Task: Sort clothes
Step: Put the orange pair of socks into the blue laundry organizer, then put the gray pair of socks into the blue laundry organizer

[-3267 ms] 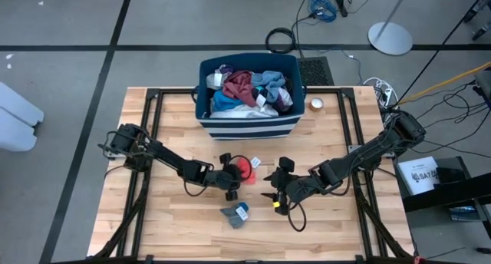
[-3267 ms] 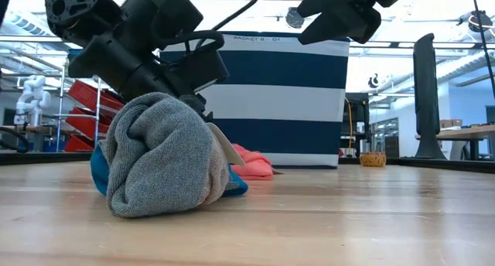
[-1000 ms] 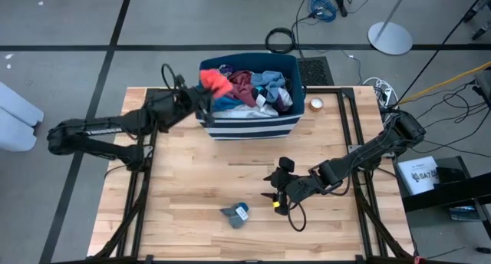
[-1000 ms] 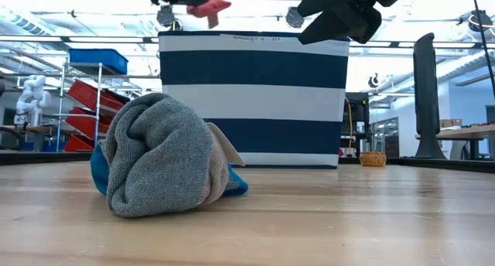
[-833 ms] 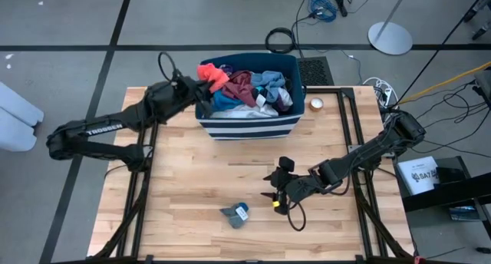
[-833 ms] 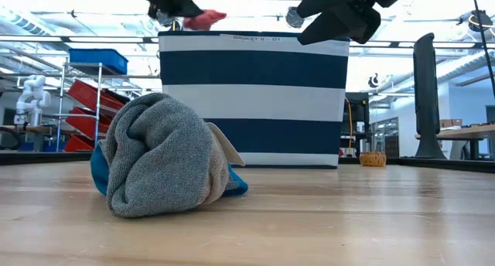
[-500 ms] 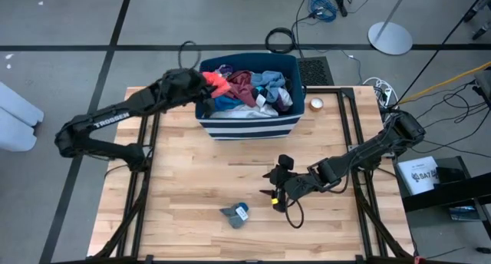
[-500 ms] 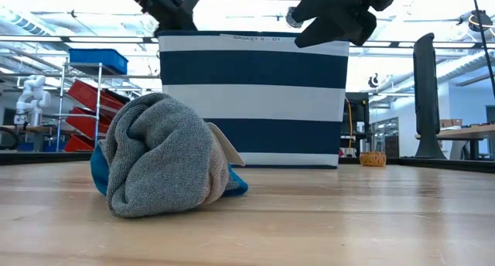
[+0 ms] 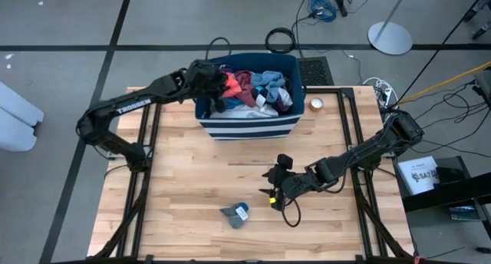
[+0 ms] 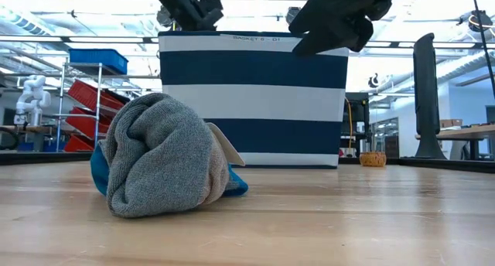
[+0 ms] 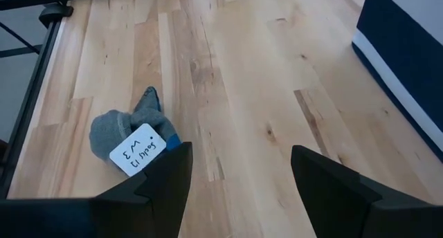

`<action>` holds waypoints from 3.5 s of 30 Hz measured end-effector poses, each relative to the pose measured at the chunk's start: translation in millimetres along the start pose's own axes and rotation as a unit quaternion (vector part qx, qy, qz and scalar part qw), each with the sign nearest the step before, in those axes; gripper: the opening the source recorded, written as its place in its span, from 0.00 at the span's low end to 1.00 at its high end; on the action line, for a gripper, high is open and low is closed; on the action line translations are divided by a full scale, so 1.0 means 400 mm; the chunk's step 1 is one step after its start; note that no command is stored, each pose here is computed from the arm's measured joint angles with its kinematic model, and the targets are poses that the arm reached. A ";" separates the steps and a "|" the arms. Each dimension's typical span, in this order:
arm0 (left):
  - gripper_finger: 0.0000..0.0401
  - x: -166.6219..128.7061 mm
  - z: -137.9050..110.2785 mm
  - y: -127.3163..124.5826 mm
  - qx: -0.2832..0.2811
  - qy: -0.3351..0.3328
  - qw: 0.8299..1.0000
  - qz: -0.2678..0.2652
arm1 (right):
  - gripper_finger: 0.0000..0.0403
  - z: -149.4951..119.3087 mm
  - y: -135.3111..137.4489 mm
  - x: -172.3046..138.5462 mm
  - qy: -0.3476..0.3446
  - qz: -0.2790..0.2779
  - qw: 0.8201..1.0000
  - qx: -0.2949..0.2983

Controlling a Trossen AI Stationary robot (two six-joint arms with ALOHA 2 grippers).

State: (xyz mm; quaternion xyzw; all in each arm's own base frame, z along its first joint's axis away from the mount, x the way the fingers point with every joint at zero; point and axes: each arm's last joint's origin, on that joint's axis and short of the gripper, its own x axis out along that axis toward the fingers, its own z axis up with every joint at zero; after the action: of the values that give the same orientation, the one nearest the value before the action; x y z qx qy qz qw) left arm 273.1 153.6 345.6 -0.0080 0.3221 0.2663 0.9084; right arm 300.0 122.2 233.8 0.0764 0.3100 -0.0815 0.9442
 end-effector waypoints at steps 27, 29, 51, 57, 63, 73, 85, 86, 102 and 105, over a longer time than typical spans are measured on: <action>0.36 -0.164 0.175 -0.067 -0.062 -0.104 0.991 -0.051 | 0.58 -0.010 0.002 -0.002 0.022 0.007 1.000 -0.003; 0.36 -0.179 0.184 -0.090 -0.063 -0.113 0.989 -0.076 | 0.58 -0.010 0.001 -0.002 0.022 0.007 1.000 -0.003; 0.36 -0.264 -0.020 -0.476 0.125 0.051 0.957 -0.257 | 0.58 -0.009 0.003 -0.001 0.018 0.009 1.000 0.003; 0.36 -0.203 -0.176 -0.570 0.148 0.086 0.943 -0.287 | 0.58 -0.004 0.005 -0.001 0.009 0.014 1.000 0.009; 0.36 -0.175 -0.296 -0.643 0.134 0.068 0.907 -0.392 | 0.58 -0.004 0.005 -0.001 0.009 0.013 1.000 0.009; 0.36 -0.110 -0.410 -0.724 0.169 0.037 0.899 -0.403 | 0.58 -0.004 0.005 -0.001 0.008 0.012 1.000 0.013; 0.36 0.005 -0.524 -0.786 0.251 0.093 0.886 -0.379 | 0.58 -0.003 0.005 -0.001 0.008 0.013 1.000 0.017; 0.36 0.009 -0.528 -0.789 0.254 0.097 0.885 -0.378 | 0.58 -0.003 0.005 -0.001 0.007 0.013 1.000 0.017; 0.23 0.028 -0.563 -0.774 0.283 0.141 0.895 -0.316 | 0.58 -0.003 0.005 -0.001 0.007 0.012 1.000 0.017; 0.10 0.028 -0.566 -0.772 0.285 0.144 0.895 -0.313 | 0.58 -0.003 0.005 -0.001 0.007 0.013 1.000 0.017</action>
State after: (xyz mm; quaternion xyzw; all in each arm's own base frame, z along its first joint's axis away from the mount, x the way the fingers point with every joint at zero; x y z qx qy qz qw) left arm 300.0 -148.2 111.2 0.1132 0.4921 -0.1389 0.8519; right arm 299.3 124.5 233.3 0.0969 0.3143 -0.0744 0.9414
